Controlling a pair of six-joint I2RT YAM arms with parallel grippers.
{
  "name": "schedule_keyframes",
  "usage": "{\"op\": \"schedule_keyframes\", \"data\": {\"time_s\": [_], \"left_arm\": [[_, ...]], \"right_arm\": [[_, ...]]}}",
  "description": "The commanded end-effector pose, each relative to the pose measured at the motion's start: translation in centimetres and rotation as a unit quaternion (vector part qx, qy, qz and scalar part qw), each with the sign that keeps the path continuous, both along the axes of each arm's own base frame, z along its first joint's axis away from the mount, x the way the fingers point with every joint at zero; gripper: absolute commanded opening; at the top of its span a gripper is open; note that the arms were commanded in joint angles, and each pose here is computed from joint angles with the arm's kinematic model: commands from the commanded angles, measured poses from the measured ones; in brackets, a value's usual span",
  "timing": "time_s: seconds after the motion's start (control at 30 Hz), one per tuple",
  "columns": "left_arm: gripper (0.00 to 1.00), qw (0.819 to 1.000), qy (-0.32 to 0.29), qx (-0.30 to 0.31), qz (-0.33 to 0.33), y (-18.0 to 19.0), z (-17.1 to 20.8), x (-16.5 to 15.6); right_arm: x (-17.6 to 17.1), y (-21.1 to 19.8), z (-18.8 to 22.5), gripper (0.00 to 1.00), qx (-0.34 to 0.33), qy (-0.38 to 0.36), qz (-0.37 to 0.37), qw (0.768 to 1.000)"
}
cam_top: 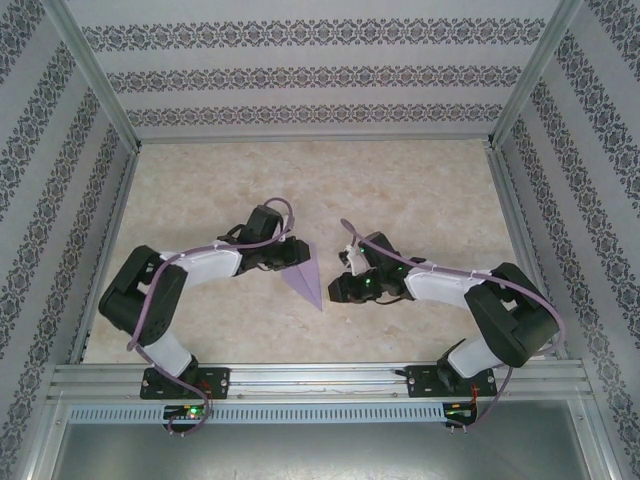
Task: Fold a paper plane with a square sheet of paper (fold left side to right side)
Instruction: Turn over the paper at the center of the table.
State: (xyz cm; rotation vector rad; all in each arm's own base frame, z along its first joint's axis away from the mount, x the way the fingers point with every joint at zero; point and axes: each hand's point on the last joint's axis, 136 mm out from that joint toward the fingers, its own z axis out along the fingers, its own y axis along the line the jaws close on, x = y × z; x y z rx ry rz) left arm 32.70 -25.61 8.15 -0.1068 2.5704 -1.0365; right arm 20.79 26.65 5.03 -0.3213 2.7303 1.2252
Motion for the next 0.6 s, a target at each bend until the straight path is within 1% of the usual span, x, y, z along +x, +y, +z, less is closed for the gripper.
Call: {"op": "schedule_keyframes", "data": {"time_s": [0.0, 0.1, 0.2, 0.3, 0.37, 0.57], "left_arm": [[0.29, 0.998, -0.05, 0.032, 0.013, 1.8, 3.0, 0.6], [0.34, 0.995, -0.077, 0.058, 0.035, 4.0, 4.2, 0.1], [0.38, 0.992, -0.098, 0.064, 0.055, 5.7, 4.9, -0.7], [0.45, 0.989, -0.114, 0.058, 0.072, 7.0, 5.5, -1.7], [0.48, 0.989, -0.115, 0.054, 0.08, 7.7, 5.4, -2.3], [0.5, 0.988, -0.112, 0.052, 0.093, 8.9, 5.0, -3.4]], "right_arm": [[2.3, 0.9, 1.7, 0.35, 0.021, -0.051, 0.014, 0.998], [4.0, 1.7, 1.8, 0.41, 0.021, -0.077, 0.023, 0.997], [5.2, 2.5, 1.3, 0.41, 0.021, -0.082, 0.03, 0.996], [6.3, 3.3, 0.4, 0.42, 0.021, -0.081, 0.033, 0.996], [6.9, 3.6, 0.0, 0.42, 0.02, -0.082, 0.032, 0.996], [7.2, 4.6, -0.9, 0.4, 0.043, -0.067, 0.039, 0.996]]}}
